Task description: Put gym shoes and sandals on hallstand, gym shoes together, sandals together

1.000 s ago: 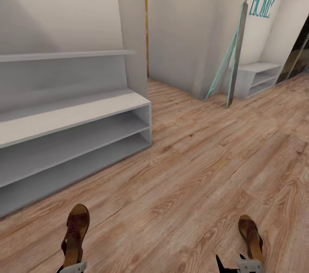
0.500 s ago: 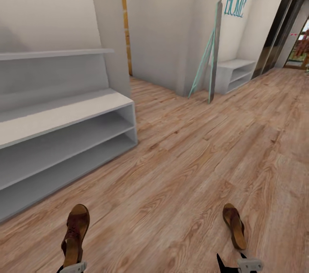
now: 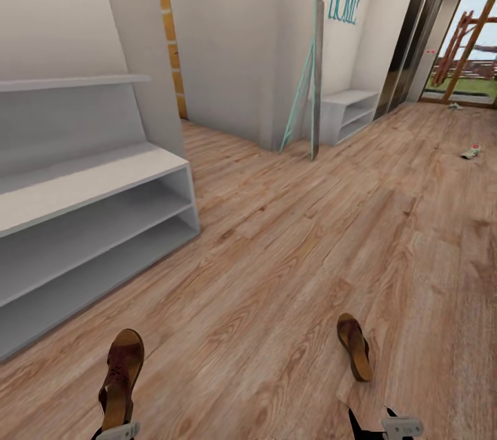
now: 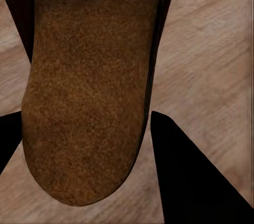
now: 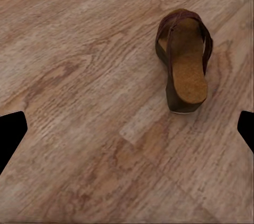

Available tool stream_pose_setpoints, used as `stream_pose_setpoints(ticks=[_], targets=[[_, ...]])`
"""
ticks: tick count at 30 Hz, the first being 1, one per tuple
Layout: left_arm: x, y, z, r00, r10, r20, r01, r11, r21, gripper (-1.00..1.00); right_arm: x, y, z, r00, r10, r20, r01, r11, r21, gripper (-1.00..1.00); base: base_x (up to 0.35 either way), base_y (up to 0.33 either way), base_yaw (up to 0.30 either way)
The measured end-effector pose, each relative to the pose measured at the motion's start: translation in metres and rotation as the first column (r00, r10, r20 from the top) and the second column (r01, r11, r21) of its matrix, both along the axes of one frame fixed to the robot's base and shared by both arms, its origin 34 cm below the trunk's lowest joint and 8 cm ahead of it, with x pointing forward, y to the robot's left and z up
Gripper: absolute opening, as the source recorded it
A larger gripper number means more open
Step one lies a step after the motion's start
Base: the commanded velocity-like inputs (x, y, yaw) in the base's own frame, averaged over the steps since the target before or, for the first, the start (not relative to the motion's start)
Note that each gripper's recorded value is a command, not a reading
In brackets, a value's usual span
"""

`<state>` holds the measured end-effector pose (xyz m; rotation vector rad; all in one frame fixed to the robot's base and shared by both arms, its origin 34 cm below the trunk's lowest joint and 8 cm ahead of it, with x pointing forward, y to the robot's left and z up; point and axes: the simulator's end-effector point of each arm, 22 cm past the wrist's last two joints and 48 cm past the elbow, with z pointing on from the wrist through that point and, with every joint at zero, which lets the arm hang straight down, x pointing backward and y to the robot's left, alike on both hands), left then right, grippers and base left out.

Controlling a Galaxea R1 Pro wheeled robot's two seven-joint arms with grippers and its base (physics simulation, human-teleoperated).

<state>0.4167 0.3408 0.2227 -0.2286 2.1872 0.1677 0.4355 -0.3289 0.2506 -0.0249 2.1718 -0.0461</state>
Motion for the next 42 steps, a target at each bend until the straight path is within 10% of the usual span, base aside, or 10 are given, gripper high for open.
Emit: stream_pose_setpoints(ticks=[42], targets=[[-0.0083, 0.0001, -0.0092, 1.000, 0.000, -0.028, 0.000, 1.000, 0.000, -1.00, -0.0075, 0.0001, -0.0098, 1.000, 0.000, -0.029, 0.000, 1.000, 0.001, 1.00, 0.000, 0.000, -0.195]])
